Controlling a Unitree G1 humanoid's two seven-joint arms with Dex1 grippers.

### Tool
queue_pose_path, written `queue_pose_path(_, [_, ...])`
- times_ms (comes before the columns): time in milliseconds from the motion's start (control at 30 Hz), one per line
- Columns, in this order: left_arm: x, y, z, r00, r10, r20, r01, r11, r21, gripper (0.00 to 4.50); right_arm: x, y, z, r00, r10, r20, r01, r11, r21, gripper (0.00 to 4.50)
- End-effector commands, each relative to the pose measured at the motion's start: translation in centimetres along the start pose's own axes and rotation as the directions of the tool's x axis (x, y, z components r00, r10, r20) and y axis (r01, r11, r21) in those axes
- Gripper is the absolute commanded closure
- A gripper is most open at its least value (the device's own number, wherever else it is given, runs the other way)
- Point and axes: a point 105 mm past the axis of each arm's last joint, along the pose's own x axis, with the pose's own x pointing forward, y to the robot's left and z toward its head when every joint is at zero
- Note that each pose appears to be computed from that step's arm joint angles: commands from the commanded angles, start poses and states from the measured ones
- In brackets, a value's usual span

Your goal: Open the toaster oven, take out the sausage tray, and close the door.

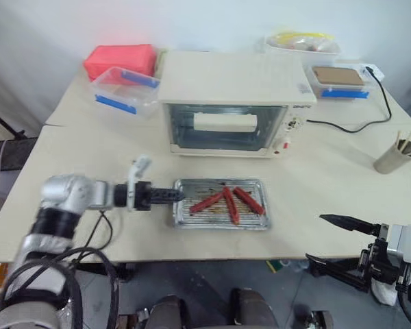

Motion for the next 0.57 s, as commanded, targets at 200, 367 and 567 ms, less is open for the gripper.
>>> queue_pose_path(200, [-6.9, -1.7, -0.5, 0.995, 0.005, 0.104, -0.070, 0.774, 0.629, 0.01, 0.2, -1.4, 0.5, 0.998, 0.056, 0.015, -0.055, 0.997, -0.051, 0.00])
queue_pose_path(367, [-9.2, -3.7, -2.1, 0.992, 0.041, 0.123, -0.127, 0.509, 0.852, 0.01, 0.8, -2.2, 1.0, 0.990, 0.140, 0.019, -0.139, 0.989, -0.055, 0.00])
queue_pose_path(567, [-9.2, -3.2, -2.5, 0.981, 0.056, 0.186, -0.186, 0.549, 0.815, 0.01, 1.7, -2.7, 1.4, 0.983, 0.182, 0.029, -0.179, 0.981, -0.068, 0.00])
